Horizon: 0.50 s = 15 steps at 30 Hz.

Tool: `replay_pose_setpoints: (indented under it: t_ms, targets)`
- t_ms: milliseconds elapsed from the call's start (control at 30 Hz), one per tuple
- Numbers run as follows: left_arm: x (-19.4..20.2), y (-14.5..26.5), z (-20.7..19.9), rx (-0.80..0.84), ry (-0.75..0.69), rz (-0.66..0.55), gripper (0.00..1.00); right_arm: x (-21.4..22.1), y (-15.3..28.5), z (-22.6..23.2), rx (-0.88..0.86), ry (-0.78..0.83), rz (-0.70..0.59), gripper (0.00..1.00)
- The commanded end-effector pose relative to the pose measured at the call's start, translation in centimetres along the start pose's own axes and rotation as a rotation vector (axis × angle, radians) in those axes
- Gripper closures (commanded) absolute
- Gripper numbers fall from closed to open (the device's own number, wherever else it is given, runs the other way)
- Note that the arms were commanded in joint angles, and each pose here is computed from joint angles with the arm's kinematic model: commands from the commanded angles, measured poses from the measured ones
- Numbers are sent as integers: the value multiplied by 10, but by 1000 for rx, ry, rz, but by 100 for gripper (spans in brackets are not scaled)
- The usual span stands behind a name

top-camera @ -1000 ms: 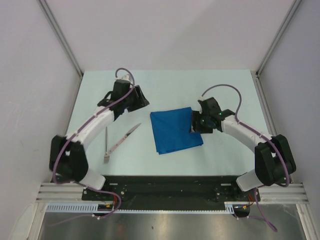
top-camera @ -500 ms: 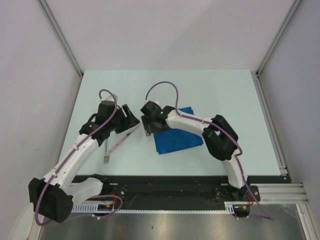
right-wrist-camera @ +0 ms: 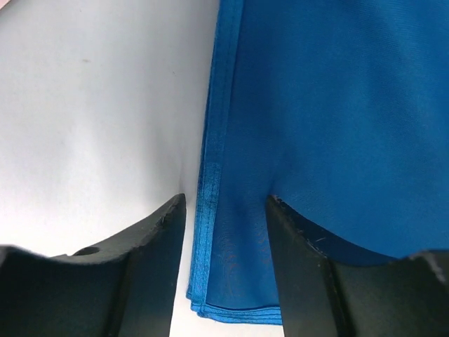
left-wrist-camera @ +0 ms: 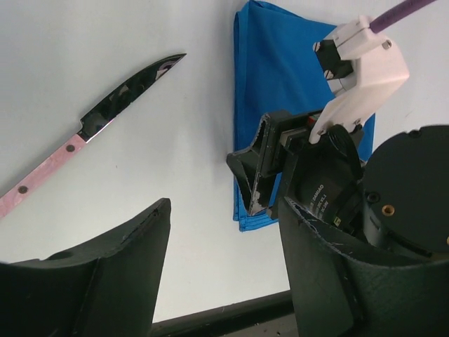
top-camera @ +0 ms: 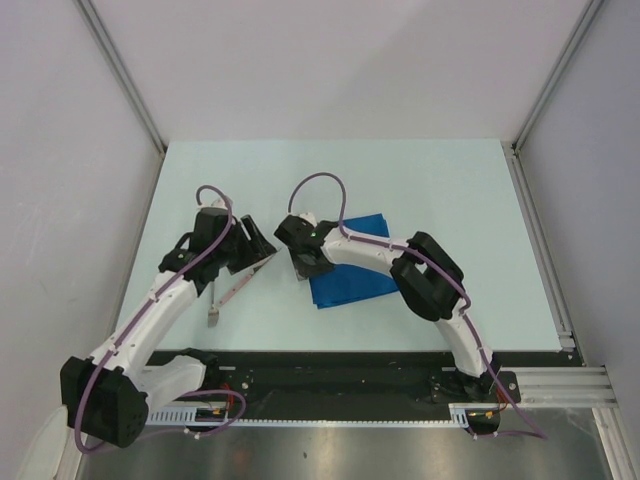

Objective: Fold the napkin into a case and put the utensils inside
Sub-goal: Pick up the lower triangle-folded napkin from the center of the board.

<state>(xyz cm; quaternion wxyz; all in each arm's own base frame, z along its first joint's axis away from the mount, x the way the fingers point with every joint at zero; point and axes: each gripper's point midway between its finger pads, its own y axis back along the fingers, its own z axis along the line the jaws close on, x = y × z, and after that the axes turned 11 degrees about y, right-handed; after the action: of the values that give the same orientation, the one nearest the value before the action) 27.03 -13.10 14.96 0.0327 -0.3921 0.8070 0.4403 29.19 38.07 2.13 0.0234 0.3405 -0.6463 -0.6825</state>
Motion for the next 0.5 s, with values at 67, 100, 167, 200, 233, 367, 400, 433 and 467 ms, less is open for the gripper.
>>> replay_pose_setpoints:
  t_ms: [67, 100, 167, 200, 233, 367, 400, 433, 467]
  targets:
    - [-14, 3, -5, 32, 15, -41, 32, 36, -27, -3, 102, 8, 101, 60]
    - [-14, 3, -4, 31, 14, -42, 31, 35, -28, -4, 108, 8, 96, 63]
    - [-13, 0, -4, 31, 17, -32, 26, 32, -27, -6, 113, 7, 87, 76]
    - [-12, -1, -5, 36, 17, -22, 25, 28, -28, -8, 109, -1, 79, 80]
    - [-10, -7, -4, 32, 17, -7, 24, 26, -26, -7, 100, -1, 73, 86]
    - [-1, -27, -7, 53, 33, 54, 21, 6, -12, -9, 51, 25, 26, 100]
    - [4, -31, -9, 73, 40, 82, 20, 0, -9, -7, 29, 28, 7, 100]
    - [3, -38, -14, 99, 52, 83, 20, -3, -7, -10, 17, 20, 4, 100]
    - [6, -47, -12, 88, 64, 104, 20, -8, 2, -10, -7, 17, -11, 100]
